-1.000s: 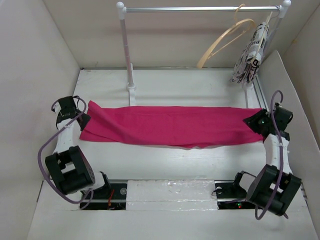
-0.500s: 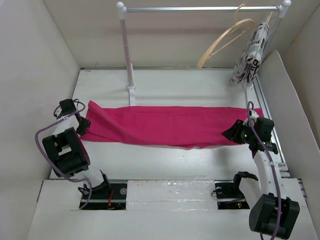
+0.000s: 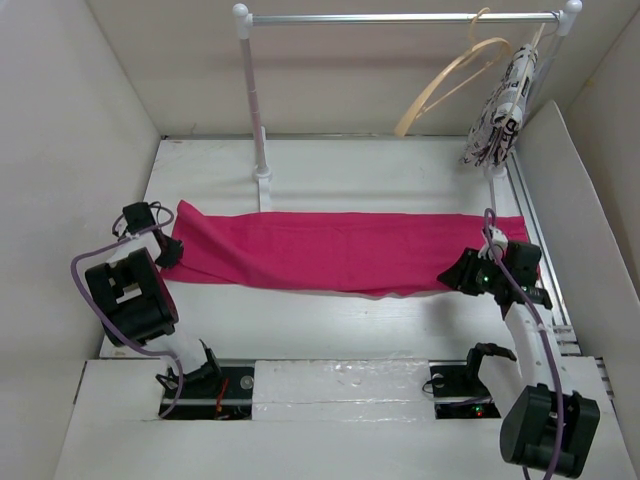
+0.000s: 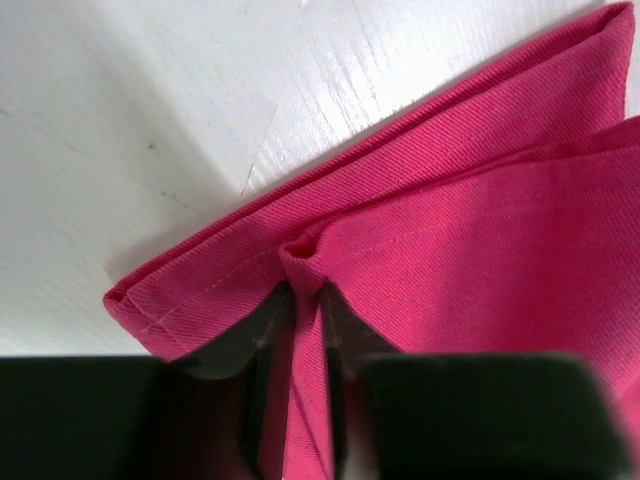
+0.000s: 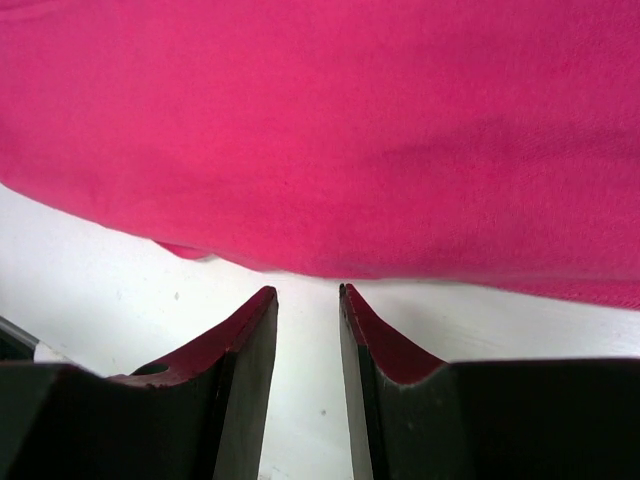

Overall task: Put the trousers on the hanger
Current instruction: Fold the trousers at the center of the board.

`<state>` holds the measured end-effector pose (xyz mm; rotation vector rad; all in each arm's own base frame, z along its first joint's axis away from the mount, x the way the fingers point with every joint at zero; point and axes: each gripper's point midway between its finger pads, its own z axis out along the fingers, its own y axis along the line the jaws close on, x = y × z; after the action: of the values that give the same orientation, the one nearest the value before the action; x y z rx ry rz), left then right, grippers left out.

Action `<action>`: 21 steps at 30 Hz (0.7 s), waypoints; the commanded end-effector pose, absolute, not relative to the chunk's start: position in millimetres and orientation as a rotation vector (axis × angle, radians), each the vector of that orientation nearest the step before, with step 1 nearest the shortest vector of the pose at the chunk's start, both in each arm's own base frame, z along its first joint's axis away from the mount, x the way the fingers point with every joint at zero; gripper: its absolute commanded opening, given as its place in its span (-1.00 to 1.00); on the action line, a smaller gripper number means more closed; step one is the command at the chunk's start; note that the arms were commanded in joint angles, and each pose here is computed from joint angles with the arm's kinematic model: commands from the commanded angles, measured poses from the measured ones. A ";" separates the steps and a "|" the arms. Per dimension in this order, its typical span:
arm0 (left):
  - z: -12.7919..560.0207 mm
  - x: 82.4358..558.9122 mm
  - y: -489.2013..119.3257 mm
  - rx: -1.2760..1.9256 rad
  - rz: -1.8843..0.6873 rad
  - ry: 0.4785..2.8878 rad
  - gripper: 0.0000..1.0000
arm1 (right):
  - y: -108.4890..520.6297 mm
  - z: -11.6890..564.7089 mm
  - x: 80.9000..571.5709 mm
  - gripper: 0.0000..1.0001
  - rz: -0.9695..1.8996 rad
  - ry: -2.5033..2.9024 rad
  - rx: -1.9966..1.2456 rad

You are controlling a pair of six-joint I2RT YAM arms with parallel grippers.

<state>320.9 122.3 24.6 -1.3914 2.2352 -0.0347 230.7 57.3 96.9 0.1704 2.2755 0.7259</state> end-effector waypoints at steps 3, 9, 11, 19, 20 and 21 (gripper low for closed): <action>31.3 328.3 123.7 -1.381 -0.058 2.194 -1.00 | 63.6 93.0 224.0 -0.27 0.745 2.269 0.115; 76.7 326.5 139.2 -1.359 0.028 2.079 -1.00 | 61.3 93.7 225.2 -0.27 0.723 2.269 0.105; 98.7 318.3 143.2 -1.354 0.067 2.029 -1.00 | 61.8 89.1 225.3 -0.27 0.731 2.274 0.112; 96.6 268.9 142.3 -1.419 0.195 1.973 -1.00 | 62.3 86.8 237.7 -0.27 0.761 2.270 0.103; 90.0 263.6 142.3 -1.433 0.217 1.988 -1.00 | 62.0 87.7 239.1 -0.27 0.761 2.269 0.097; 83.1 259.0 142.2 -1.448 0.236 2.003 -1.00 | 61.6 87.7 240.0 -0.27 0.759 2.271 0.093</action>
<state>288.1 137.7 115.5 -1.3531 1.9394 0.1022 223.2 61.4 71.0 0.1849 2.3490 0.7668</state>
